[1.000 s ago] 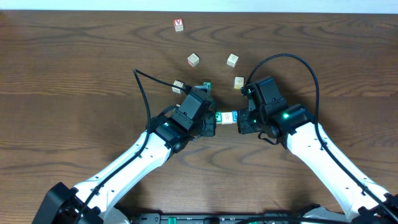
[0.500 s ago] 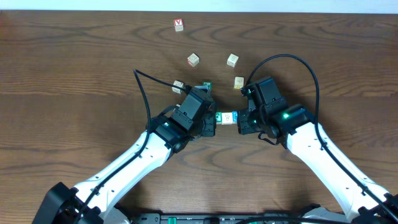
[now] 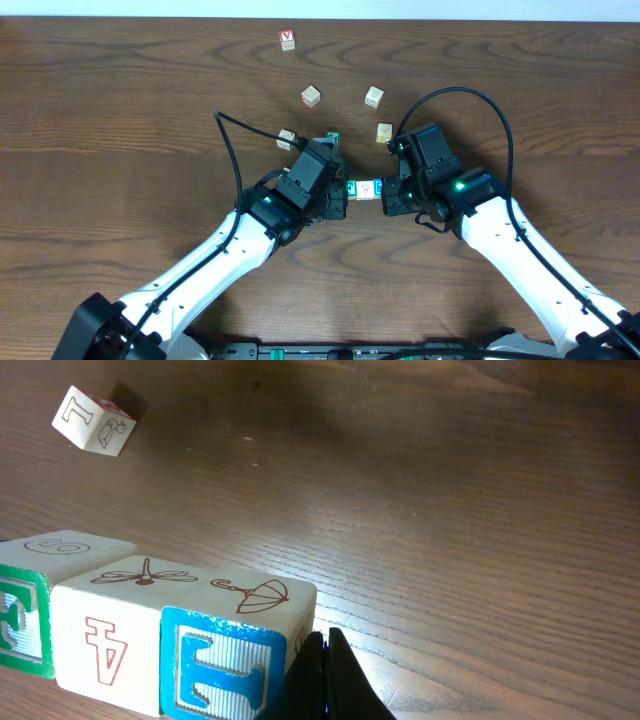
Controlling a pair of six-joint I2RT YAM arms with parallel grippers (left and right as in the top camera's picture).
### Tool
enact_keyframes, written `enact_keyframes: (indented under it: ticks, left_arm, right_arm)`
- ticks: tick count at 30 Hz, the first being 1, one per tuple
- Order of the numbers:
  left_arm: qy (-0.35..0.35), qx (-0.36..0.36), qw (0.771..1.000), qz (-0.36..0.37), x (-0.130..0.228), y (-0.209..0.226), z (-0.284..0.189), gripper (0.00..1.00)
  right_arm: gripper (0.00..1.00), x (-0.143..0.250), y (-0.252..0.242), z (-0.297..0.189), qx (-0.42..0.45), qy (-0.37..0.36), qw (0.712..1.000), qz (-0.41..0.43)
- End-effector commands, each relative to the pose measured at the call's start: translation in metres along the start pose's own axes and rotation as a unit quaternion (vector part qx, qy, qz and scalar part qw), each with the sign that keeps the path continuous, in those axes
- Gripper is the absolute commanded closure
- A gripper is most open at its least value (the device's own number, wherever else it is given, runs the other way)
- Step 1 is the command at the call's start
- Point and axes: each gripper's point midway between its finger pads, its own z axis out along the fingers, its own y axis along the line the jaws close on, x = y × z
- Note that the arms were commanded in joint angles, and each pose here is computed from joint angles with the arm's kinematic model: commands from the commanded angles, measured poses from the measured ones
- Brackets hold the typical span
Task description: Lift 3 blocks
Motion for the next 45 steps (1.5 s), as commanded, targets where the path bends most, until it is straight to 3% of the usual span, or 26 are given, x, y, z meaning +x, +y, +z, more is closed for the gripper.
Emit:
enact_keyframes:
  ticks: [1, 45]
  left_arm:
    - [-0.008, 0.128, 0.991, 0.037, -0.0154, -0.0703, -0.0295, 0.93]
    - [0.003, 0.120, 0.992, 0.035, -0.0105, -0.0665, -0.0285, 0.93]
  right_arm:
    - [0.99, 0.0049, 0.0683, -0.0175, -0.143, 0.018, 0.989, -0.037]
    - [0.99, 0.0049, 0.0679, -0.0181, -0.141, 0.019, 0.989, -0.037]
